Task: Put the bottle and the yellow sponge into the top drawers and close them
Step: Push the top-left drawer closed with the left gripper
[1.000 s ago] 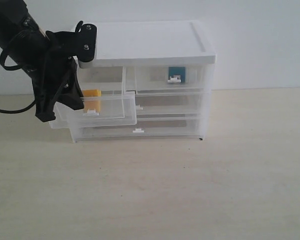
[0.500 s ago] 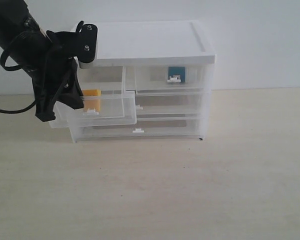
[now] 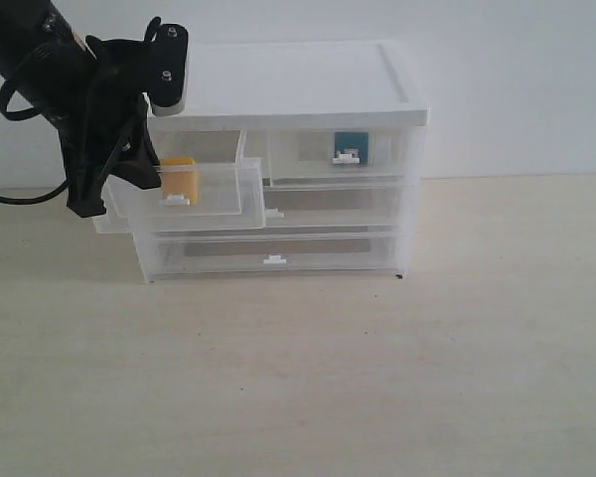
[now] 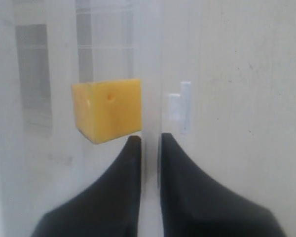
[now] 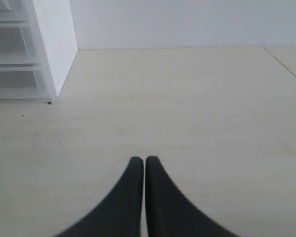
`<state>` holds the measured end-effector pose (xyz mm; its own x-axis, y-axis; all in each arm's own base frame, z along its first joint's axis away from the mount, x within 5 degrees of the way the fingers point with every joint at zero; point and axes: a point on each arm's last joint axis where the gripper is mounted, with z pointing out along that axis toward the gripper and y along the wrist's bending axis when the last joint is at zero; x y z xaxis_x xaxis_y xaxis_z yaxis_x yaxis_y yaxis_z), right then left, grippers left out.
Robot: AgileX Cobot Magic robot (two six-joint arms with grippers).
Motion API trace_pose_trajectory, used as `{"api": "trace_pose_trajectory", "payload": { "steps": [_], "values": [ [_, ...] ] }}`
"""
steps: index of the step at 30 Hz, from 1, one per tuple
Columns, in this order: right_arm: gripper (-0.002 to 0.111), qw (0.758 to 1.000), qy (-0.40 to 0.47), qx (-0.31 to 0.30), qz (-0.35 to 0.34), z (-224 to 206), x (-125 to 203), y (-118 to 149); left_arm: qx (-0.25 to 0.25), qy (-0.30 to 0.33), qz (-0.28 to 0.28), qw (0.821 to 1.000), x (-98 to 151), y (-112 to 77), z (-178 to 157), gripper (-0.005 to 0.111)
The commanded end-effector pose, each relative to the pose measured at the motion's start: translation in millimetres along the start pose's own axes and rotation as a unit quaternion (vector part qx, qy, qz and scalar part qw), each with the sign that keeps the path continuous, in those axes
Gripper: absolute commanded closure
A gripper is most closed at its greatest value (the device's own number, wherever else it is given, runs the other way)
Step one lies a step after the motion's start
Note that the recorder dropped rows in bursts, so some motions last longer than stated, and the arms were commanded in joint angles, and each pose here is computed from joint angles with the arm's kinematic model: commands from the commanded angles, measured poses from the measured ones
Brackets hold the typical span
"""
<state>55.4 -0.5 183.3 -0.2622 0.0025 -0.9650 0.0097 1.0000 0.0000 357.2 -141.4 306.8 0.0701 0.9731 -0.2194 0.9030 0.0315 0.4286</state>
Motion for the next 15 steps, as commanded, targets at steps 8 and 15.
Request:
{"api": "trace_pose_trajectory", "payload": {
  "steps": [8, 15],
  "values": [
    [0.108, 1.000, -0.005, 0.000, 0.000, 0, 0, 0, -0.106, -0.040, -0.028, 0.993, -7, 25.0, 13, 0.102],
    [0.108, 1.000, -0.005, 0.000, 0.000, 0, 0, 0, -0.120, -0.033, -0.021, 0.992, -6, 27.7, 15, 0.092]
  ]
}}
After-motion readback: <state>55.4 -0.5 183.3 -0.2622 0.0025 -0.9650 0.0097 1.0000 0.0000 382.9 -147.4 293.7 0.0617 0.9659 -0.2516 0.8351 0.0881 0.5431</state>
